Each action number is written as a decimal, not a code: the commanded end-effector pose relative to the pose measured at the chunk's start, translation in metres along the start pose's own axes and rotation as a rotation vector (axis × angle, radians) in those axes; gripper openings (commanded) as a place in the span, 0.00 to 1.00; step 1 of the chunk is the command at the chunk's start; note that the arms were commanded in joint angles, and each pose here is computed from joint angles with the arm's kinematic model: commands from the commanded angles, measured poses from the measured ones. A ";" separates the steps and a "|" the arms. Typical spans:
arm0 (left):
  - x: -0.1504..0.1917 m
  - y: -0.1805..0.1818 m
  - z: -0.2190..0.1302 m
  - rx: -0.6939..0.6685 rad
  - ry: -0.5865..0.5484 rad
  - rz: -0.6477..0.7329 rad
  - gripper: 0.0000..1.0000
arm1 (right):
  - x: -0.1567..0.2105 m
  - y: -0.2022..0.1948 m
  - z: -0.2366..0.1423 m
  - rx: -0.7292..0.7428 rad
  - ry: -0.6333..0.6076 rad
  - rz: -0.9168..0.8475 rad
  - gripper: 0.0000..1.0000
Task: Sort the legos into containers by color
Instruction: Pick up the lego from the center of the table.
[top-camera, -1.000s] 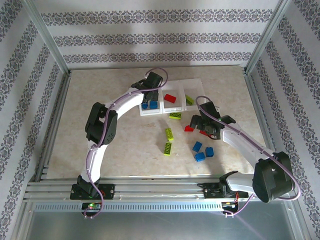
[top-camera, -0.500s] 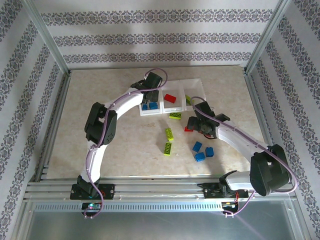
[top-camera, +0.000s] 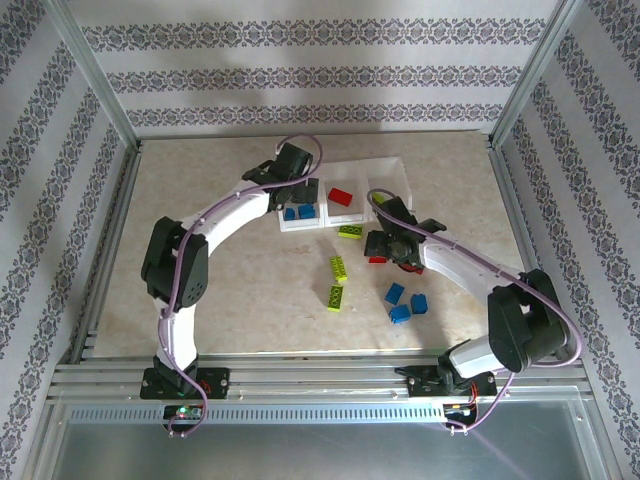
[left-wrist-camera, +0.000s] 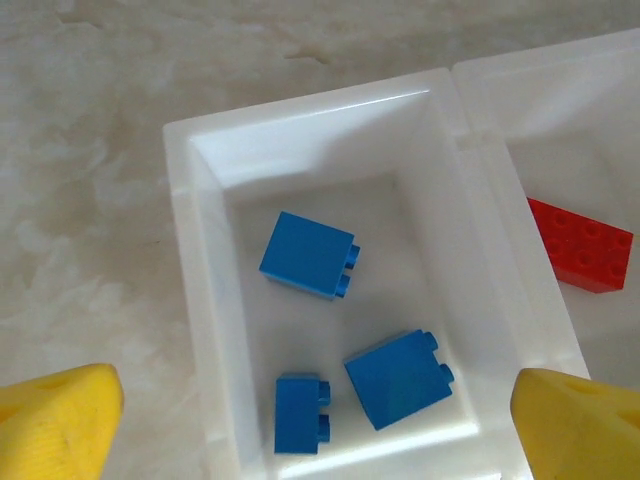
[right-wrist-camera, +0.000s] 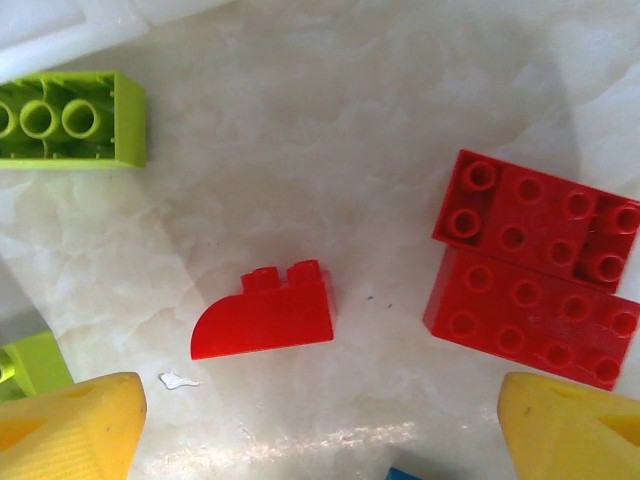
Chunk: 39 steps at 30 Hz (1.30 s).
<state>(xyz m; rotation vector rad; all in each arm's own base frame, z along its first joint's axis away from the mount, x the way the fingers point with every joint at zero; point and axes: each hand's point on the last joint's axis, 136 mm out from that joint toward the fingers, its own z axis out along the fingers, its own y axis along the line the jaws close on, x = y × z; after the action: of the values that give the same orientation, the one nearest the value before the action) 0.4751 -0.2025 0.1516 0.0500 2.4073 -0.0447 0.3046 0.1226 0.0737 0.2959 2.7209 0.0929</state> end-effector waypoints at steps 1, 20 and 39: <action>-0.007 0.007 -0.017 0.016 -0.053 -0.035 1.00 | 0.002 0.012 0.004 -0.017 0.041 -0.032 0.91; 0.045 0.052 -0.073 0.054 -0.152 -0.170 1.00 | 0.012 0.020 0.044 0.065 0.144 -0.126 0.89; 0.068 0.078 -0.076 0.109 -0.133 -0.321 1.00 | 0.015 0.028 0.061 0.054 0.186 -0.148 0.72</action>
<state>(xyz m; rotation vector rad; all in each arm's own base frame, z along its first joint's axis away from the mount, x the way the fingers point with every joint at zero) 0.3746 -0.1210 0.1530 -0.2473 2.2969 -0.2658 0.3204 0.1509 0.0160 0.1259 2.9121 0.0029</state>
